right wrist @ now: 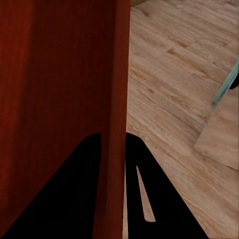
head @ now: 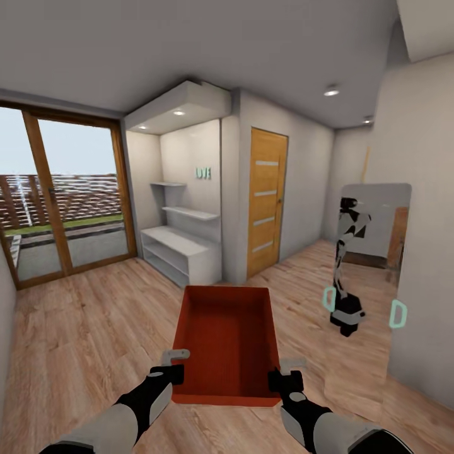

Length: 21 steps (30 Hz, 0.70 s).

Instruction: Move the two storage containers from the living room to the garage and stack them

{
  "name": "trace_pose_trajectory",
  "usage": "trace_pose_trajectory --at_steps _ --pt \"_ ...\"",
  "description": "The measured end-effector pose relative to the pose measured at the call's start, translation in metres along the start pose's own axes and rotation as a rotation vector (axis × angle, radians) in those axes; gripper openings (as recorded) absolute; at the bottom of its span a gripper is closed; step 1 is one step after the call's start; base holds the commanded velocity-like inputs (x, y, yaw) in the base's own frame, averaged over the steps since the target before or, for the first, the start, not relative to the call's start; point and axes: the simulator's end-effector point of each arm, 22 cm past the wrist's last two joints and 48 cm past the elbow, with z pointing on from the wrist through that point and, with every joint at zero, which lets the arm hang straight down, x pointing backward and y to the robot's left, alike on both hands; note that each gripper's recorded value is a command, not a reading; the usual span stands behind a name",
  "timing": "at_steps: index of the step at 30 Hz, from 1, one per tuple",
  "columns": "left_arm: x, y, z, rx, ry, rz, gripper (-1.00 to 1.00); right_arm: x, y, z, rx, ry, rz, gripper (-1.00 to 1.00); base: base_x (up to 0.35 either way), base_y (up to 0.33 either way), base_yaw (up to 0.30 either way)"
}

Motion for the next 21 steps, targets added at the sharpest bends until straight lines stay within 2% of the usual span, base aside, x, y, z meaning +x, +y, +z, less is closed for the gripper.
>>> trace_pose_trajectory --at_steps 21 --pt "-0.0001 0.0004 0.0001 0.001 0.0 0.001 -1.0 0.0004 0.0005 -0.0002 0.0 0.0 0.002 -1.0 0.324 0.0 0.0"
